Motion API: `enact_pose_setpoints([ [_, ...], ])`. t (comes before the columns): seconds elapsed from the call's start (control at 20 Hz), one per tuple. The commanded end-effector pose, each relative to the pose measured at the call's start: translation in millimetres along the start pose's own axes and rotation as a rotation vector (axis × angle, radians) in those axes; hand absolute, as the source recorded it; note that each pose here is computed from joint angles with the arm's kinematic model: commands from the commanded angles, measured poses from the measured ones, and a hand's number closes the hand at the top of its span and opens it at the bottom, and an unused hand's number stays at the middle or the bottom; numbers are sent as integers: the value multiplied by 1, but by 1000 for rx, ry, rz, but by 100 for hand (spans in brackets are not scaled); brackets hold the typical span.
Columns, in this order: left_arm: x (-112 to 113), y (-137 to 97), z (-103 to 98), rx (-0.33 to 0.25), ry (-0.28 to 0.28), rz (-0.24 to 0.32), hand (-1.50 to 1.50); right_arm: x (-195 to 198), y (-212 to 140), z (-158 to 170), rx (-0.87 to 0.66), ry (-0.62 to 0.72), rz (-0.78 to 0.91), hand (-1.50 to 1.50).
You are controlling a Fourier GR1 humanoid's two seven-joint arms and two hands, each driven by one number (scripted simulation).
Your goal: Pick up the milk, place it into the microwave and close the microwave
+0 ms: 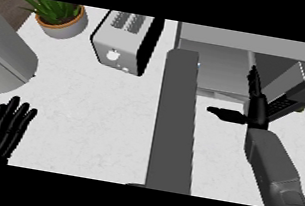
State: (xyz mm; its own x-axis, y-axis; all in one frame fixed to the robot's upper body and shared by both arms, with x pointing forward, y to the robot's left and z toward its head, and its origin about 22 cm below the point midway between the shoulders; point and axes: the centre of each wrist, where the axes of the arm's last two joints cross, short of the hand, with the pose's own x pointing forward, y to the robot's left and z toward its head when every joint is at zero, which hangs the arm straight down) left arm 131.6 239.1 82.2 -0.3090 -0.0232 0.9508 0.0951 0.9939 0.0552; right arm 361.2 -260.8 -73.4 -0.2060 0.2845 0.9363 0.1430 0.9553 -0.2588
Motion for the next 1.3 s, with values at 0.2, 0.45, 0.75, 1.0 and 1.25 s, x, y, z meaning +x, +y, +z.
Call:
enact_pose_setpoints([
  [0.2,0,1,9,-26,16,-4,-150,-39,3,69,-3,89,-131,-150],
  [0.45,-14,-16,-19,-147,35,31,-150,-54,-8,108,-31,93,-180,-150],
  [0.75,-6,-10,-8,-311,69,45,150,-60,-18,138,29,97,-318,-150],
  [1.0,-17,-22,-20,-351,46,19,150,-61,-24,183,31,48,-348,-150],
  [1.25,-35,-55,-47,-419,76,40,150,-57,-38,229,16,29,-367,-150],
])
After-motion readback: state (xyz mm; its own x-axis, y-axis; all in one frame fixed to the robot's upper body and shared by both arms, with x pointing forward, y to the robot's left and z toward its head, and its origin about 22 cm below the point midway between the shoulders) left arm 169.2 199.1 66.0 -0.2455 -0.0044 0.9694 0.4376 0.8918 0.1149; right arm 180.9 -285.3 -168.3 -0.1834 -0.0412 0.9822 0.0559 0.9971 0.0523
